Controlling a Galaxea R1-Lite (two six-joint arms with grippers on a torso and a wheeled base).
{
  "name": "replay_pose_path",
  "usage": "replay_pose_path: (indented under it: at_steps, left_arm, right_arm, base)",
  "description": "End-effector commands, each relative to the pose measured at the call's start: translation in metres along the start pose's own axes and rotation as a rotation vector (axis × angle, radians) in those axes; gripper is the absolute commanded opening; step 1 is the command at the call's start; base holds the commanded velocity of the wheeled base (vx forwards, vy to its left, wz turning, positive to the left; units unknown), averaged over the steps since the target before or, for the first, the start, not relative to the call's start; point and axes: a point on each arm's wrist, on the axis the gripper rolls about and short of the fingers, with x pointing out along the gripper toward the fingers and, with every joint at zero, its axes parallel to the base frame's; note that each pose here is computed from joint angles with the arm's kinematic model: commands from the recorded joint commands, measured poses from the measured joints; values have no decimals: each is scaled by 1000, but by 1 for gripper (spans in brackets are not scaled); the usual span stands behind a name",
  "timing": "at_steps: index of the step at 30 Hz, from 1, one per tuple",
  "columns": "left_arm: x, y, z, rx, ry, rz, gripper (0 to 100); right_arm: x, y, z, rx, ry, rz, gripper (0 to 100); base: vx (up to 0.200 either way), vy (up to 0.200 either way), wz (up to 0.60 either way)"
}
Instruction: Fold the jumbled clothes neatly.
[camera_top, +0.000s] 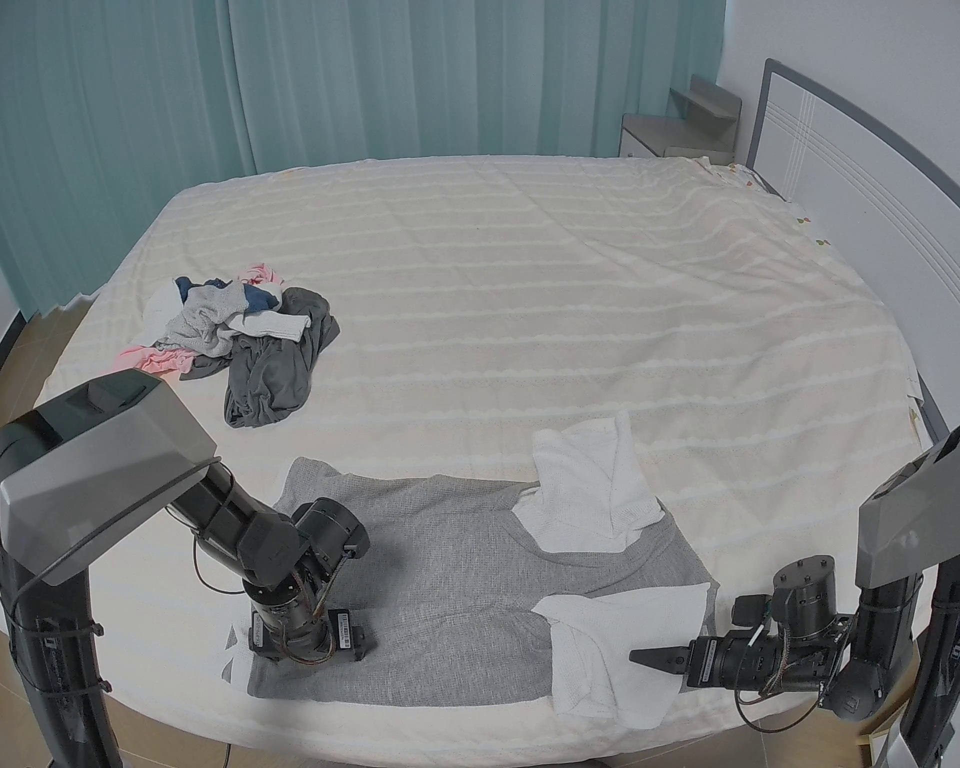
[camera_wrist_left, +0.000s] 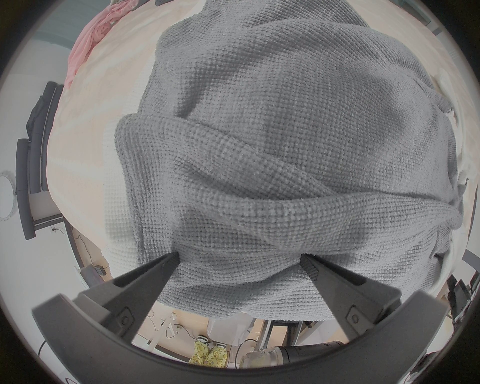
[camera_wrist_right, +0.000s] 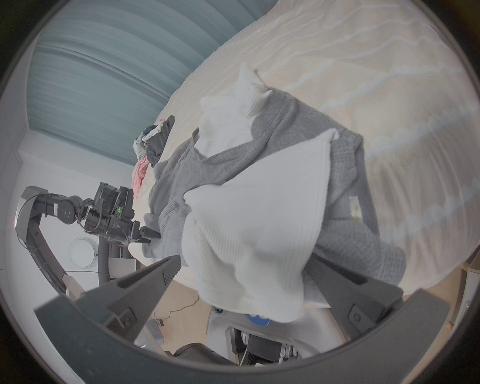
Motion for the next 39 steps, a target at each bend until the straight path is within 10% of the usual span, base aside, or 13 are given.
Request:
replay_pose_path:
  at_steps: [1,18,19,39]
  left_arm:
    - [0,0,0,-2,0,0,100]
    - [0,0,0,0,0,0,100]
    - [0,0,0,0,1,1,100]
    - [0,0,0,0,1,1,100]
  right_arm:
    - [-3,-6,-1,14,3,-25,100]
    - [10,0,0,-17,-4,14,100]
    - [11,-1,1,-16,-6,14,0]
    - [-4,-9,17,24,-96,-9,0]
  base:
    - [0,0,0]
    - [0,0,0]
    - [0,0,0]
    - [0,0,0]
